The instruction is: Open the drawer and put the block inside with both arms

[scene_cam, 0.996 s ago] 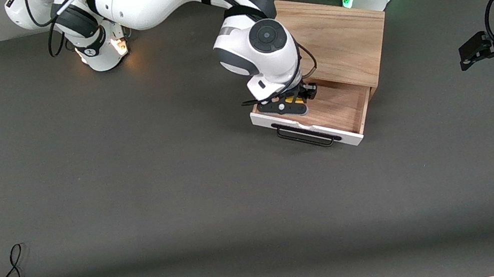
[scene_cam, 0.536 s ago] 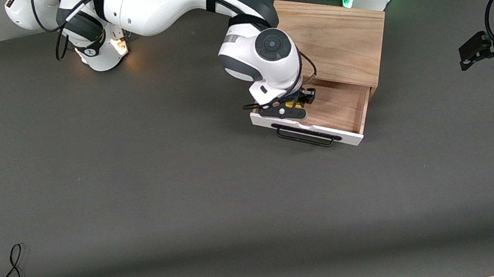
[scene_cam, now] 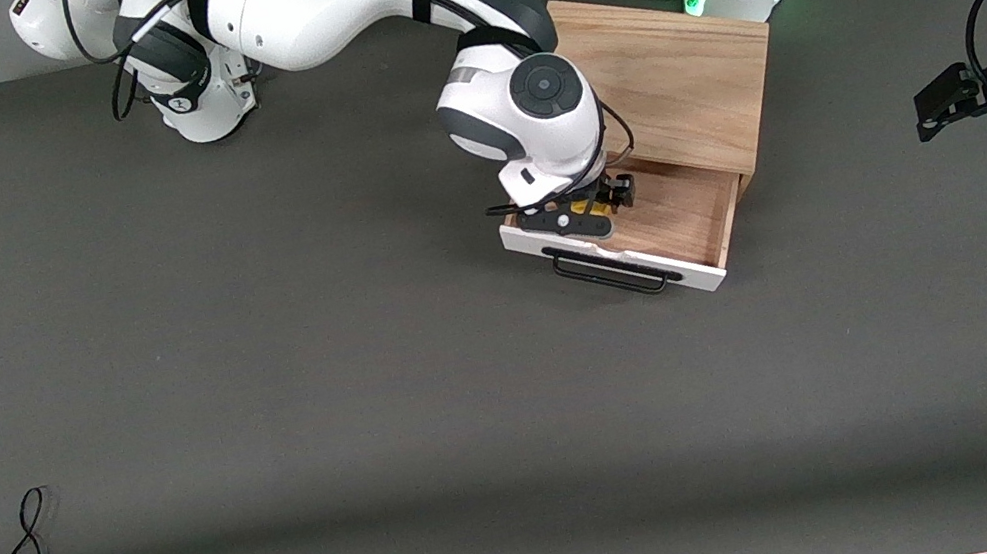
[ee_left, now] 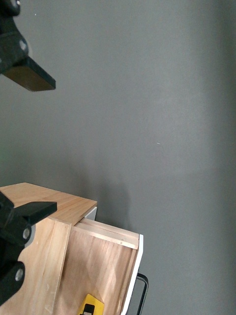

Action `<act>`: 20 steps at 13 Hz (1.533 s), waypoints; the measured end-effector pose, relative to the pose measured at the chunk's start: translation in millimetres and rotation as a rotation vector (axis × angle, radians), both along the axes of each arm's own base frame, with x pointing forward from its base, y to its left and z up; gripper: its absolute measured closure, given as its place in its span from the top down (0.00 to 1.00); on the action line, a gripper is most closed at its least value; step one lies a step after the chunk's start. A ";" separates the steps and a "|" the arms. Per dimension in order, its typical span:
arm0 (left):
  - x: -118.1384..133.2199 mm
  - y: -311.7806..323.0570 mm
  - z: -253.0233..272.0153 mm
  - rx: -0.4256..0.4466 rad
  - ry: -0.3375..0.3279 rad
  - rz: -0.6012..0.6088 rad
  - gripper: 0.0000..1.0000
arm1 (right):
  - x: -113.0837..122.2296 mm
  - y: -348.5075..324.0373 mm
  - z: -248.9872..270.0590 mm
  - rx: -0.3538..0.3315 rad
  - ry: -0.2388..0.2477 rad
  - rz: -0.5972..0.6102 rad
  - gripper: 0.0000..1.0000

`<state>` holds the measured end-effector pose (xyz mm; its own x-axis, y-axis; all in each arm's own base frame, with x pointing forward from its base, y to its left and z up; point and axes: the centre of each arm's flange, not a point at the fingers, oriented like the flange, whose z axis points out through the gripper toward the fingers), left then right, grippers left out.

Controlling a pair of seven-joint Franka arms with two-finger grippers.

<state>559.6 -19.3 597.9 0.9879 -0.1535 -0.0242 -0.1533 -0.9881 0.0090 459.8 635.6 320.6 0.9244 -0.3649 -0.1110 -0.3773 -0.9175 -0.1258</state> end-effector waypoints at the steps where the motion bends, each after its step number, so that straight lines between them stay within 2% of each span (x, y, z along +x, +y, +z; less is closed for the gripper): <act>1: 0.0 -0.1 0.0 0.000 0.000 0.000 1.00 | 0.9 0.7 5.0 0.007 -0.005 -0.001 1.00; 5: -0.1 -0.4 -0.3 0.000 0.001 -0.001 1.00 | 7.9 -7.4 67.2 0.036 -0.048 -0.013 1.00; 6: -0.1 -0.5 -0.4 0.000 0.001 -0.001 1.00 | 14.7 -17.5 88.6 0.035 -0.060 -0.025 1.00; 8: -0.1 -0.5 -0.6 0.000 0.001 -0.001 1.00 | 45.7 -57.5 133.0 0.028 -0.086 -0.062 1.00; 11: -0.1 -0.6 -0.8 0.000 0.002 -0.001 1.00 | 102.9 -147.1 195.9 0.009 -0.133 -0.038 1.00; 14: -0.2 -0.6 -1.0 0.000 0.002 -0.001 1.00 | 145.2 -254.2 252.3 0.021 -0.129 0.028 1.00; 16: -0.2 -0.7 -1.1 0.000 0.002 -0.001 1.00 | 162.2 -325.5 277.0 0.004 -0.139 0.080 1.00; 18: -0.2 -0.9 -1.2 0.000 0.003 -0.001 1.00 | 168.6 -392.6 285.4 -0.041 -0.142 0.141 1.00; 20: -0.3 -0.9 -1.2 0.000 0.003 -0.001 1.00 | 170.2 -466.4 288.0 -0.074 -0.131 0.131 1.00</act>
